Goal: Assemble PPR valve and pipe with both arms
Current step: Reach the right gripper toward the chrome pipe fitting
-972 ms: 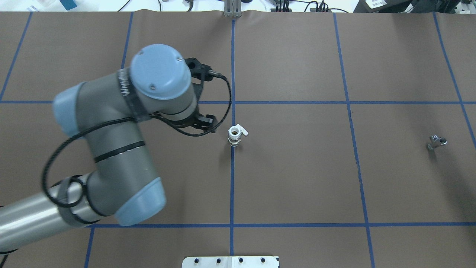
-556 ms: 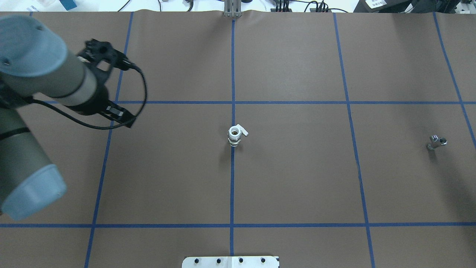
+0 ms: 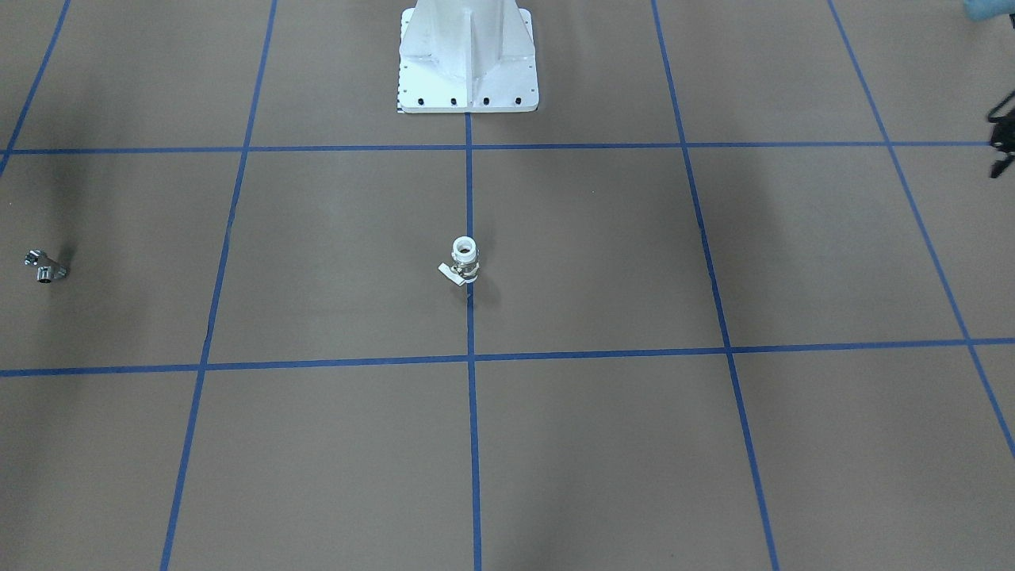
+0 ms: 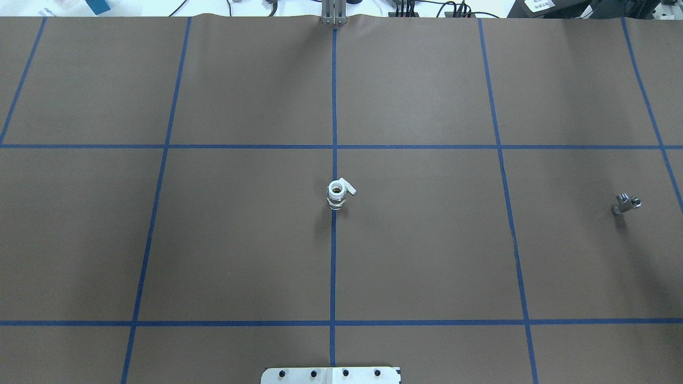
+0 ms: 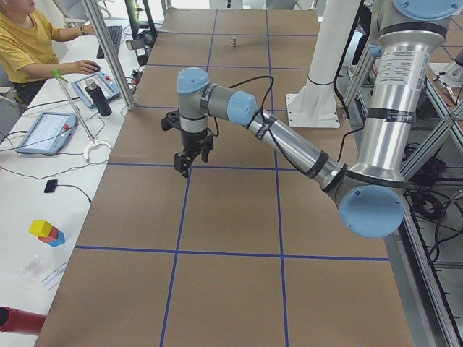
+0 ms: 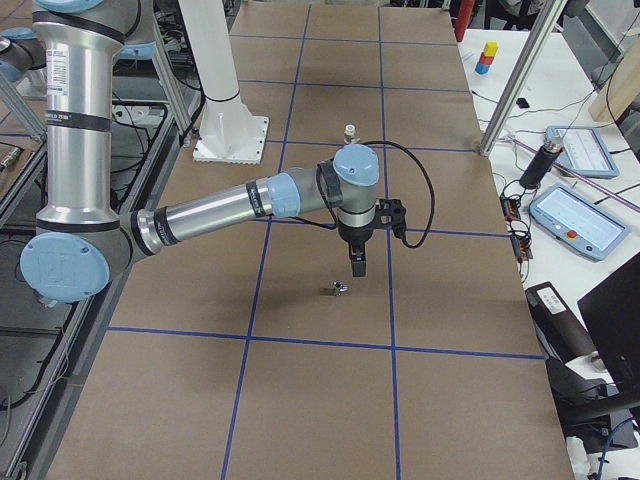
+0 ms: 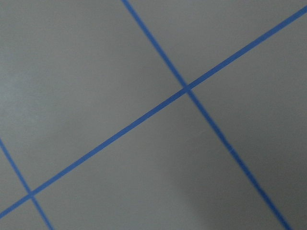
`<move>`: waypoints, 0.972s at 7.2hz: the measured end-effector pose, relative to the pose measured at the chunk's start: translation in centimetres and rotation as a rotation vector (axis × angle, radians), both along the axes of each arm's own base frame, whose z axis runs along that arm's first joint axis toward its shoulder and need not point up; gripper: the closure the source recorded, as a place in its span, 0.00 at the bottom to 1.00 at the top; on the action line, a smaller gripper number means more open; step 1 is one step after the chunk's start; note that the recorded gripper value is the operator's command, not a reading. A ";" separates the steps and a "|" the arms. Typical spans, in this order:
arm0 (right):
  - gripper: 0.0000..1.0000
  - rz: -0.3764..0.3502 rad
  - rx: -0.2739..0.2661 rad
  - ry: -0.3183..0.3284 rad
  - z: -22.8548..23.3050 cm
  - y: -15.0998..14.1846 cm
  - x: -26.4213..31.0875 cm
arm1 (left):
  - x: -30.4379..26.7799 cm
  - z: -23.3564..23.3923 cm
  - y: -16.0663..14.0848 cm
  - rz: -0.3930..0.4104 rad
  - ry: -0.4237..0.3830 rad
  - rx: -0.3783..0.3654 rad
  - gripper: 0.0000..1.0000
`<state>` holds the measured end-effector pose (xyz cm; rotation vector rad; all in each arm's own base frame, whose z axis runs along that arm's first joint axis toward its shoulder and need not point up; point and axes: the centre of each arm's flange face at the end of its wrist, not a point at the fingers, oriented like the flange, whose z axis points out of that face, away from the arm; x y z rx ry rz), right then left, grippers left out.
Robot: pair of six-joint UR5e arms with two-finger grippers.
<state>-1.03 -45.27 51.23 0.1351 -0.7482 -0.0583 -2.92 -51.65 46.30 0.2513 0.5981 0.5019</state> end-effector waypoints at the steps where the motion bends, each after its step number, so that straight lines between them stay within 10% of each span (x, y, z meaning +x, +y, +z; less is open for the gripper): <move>1: 0.01 0.043 0.023 -0.011 1.4 1.6 -1.4 | -5.4 5.5 -0.2 -0.060 0.048 -0.051 0.00; 7: 0.01 0.012 0.156 -0.016 8.1 5.0 -10.7 | -8.4 12.3 2.7 -0.117 0.214 -0.034 0.00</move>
